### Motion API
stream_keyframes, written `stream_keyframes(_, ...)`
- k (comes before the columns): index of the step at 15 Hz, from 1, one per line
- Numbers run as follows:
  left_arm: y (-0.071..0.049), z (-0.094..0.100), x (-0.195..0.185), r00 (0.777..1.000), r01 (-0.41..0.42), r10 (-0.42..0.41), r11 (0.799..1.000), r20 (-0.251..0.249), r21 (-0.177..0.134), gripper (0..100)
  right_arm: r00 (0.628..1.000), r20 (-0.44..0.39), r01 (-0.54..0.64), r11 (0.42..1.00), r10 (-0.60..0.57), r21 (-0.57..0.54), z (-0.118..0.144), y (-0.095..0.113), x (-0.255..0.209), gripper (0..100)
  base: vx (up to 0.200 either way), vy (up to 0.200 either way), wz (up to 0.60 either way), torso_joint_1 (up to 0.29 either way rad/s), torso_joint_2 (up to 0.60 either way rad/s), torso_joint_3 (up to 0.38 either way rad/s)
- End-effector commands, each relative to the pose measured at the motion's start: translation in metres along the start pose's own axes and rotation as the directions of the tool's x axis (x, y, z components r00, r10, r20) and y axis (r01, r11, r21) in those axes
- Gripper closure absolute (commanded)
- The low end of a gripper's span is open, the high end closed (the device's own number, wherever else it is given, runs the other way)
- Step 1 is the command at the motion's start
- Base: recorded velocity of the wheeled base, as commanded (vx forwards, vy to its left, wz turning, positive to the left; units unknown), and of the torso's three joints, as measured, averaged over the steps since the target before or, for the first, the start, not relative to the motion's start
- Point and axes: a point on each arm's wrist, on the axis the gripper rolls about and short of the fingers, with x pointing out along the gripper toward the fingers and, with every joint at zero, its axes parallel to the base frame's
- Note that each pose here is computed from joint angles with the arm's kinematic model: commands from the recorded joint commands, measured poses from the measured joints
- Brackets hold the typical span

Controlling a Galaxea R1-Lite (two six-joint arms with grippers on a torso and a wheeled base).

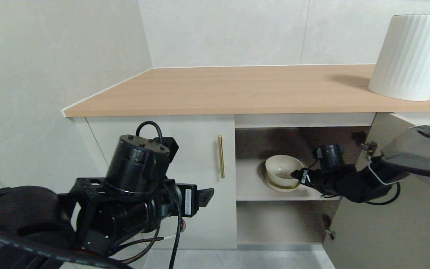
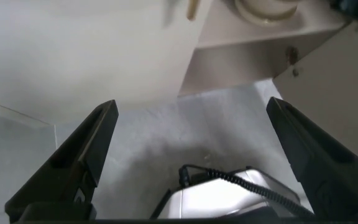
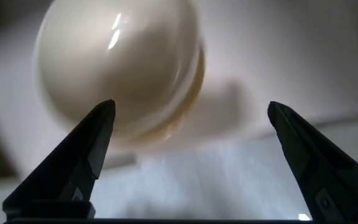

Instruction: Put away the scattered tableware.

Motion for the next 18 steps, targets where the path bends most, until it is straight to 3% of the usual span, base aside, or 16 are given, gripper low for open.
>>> stream_keyframes(1,0.024,0.016,-0.041,0.993,0.009,-0.006,1.0,0.114,-0.02,0,0.986,-0.066,-0.153,0.987,0.15,-0.043,0.016,0.011,-0.099,0,0.0,0.0,0.0,0.0,0.0,0.0)
stream_keyframes(4,0.05,0.013,-0.061,0.99,-0.001,0.01,0.998,0.14,-0.063,0,0.952,-0.202,-0.247,0.967,0.231,-0.06,0.001,0.005,-0.161,0,0.0,0.0,0.0,0.0,0.0,0.0)
stream_keyframes(7,0.065,0.005,-0.082,0.984,-0.027,0.043,0.995,0.172,-0.093,0,0.948,-0.193,-0.286,0.944,0.254,-0.162,-0.012,-0.014,-0.212,0,0.0,0.0,0.0,0.0,0.0,0.0)
stream_keyframes(9,0.076,-0.001,-0.088,0.983,-0.064,0.082,0.992,0.164,-0.113,0,0.941,-0.214,-0.3,0.937,0.261,-0.18,-0.019,-0.014,-0.227,0,0.0,0.0,0.0,0.0,0.0,0.0)
stream_keyframes(12,0.076,-0.001,-0.086,0.984,-0.07,0.087,0.991,0.155,-0.111,0,0.935,-0.241,-0.31,0.931,0.261,-0.193,-0.026,-0.014,-0.233,0,0.0,0.0,0.0,0.0,0.0,0.0)
stream_keyframes(15,0.075,-0.004,-0.07,0.99,-0.089,0.1,0.991,0.103,-0.102,0,0.935,-0.237,-0.312,0.93,0.263,-0.196,-0.025,-0.013,-0.234,0,0.0,0.0,0.0,0.0,0.0,0.0)
stream_keyframes(18,0.075,-0.004,-0.068,0.99,-0.091,0.101,0.991,0.099,-0.101,0,0.934,-0.245,-0.31,0.93,0.259,-0.196,-0.027,-0.013,-0.232,0,-0.2,0.0,0.0,0.006,0.0,0.002)
